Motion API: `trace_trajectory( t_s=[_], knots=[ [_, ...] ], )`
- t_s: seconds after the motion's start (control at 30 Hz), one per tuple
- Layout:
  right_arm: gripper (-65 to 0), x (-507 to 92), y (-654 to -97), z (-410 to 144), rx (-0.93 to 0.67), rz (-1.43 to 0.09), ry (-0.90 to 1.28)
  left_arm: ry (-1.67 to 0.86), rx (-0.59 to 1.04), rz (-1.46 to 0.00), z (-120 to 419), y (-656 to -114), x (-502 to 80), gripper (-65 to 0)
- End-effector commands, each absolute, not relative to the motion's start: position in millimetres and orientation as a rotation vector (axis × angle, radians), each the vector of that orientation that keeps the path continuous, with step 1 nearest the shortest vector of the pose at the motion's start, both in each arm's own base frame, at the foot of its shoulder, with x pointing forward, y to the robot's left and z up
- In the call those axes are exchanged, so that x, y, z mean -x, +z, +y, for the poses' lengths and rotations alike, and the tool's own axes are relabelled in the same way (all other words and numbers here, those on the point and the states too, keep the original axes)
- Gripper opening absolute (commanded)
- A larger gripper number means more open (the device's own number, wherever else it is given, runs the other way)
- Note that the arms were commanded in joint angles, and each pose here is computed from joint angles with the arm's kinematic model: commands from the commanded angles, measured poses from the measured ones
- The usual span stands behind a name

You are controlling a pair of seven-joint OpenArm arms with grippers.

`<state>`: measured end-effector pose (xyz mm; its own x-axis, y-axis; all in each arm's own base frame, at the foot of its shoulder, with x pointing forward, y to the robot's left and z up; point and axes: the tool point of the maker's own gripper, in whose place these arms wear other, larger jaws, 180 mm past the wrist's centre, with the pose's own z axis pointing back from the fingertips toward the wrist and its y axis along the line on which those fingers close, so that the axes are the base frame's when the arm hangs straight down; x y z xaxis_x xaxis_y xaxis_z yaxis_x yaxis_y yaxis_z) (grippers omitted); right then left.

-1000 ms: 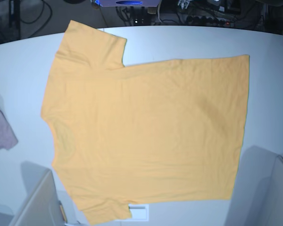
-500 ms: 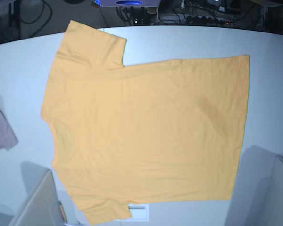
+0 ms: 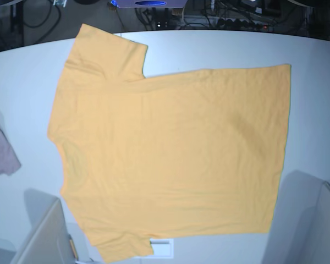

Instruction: Fold the T-shirt properly

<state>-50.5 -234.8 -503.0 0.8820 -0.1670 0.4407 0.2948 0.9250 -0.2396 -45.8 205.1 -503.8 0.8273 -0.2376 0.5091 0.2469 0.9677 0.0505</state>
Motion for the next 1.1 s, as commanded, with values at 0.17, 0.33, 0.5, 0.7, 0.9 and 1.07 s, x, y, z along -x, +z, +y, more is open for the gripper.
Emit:
trace_trajectory(
  t_s=[0.17, 0.33, 0.5, 0.7, 0.9, 1.07],
  knots=[
    [-65.0, -1, -447, -258, 0.383, -0.623, -0.219, -0.243, -0.015, -0.781, 218, -439, 15, -65.0],
    [-65.0, -52, -412, -258, 0.355, -0.799, -0.286, -0.243, 0.004, -0.959, 212, -406, 3, -65.0],
    [-65.0, -85, -384, -258, 0.277, -0.944, -0.418, -0.186, 0.010, -1.066, 200, -391, -2, -65.0],
    [-65.0, -111, -371, -257, 0.260, -1.022, -0.430, -0.136, 0.008, -1.093, 190, -391, -6, -65.0],
    [-65.0, -132, -382, -248, 0.188, -0.964, -0.453, -0.121, 0.020, -1.168, 185, -375, -29, -65.0],
    [-38.1, -158, -381, -224, -0.059, -0.979, -0.554, -0.115, 0.036, -1.238, 178, -356, -47, -56.9]
  ],
)
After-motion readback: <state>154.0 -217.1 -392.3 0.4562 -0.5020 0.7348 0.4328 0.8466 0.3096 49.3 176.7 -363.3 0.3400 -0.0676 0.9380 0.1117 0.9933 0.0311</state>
